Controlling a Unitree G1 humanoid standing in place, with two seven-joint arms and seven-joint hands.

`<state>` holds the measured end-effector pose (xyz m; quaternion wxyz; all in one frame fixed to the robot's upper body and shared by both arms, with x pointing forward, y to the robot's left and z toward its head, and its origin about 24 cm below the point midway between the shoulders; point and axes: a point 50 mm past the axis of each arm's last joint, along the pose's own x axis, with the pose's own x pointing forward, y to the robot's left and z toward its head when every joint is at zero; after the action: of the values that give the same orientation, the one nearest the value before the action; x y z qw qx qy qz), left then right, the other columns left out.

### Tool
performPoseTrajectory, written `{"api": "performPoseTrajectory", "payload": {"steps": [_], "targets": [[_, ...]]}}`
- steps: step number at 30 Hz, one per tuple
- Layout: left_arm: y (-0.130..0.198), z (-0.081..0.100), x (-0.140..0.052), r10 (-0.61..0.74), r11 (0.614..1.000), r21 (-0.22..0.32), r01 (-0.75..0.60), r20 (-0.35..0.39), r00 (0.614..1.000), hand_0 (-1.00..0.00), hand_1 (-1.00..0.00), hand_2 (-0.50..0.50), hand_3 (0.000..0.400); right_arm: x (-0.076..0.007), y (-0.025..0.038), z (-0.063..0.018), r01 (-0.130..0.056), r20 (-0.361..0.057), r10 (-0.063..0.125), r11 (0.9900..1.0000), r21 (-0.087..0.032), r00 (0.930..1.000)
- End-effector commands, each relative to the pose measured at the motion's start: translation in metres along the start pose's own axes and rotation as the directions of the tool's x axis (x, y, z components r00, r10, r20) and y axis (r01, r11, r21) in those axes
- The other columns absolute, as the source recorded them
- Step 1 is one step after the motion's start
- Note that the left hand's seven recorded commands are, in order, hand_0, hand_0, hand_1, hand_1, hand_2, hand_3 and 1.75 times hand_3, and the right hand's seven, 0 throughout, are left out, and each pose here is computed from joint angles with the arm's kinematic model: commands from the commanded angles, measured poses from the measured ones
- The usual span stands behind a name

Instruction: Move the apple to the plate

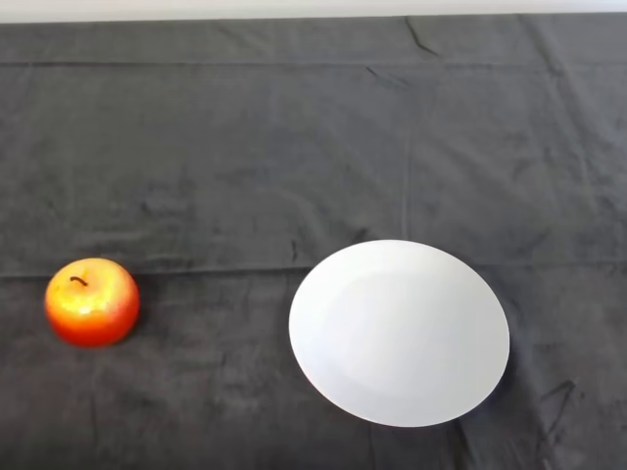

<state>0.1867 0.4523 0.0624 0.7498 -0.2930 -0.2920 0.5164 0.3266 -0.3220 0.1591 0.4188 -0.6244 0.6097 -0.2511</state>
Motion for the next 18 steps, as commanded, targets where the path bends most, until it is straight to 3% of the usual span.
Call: {"api": "performPoseTrajectory", "payload": {"steps": [1,18], "targets": [[-0.009,-0.011,-0.004,-0.022,0.999,0.024,0.023,-0.029,0.999,0.00,0.00,0.00,0.000,0.0051,-0.0019,-0.0071,-0.011,-0.030,0.012,0.9996,0.025,0.9995],[-0.030,-0.029,-0.015,-0.198,0.969,0.129,0.210,-0.102,0.975,0.00,0.00,0.00,0.000,0.0051,-0.0019,-0.0071,-0.011,-0.030,0.012,0.9996,0.025,0.9995]]}}
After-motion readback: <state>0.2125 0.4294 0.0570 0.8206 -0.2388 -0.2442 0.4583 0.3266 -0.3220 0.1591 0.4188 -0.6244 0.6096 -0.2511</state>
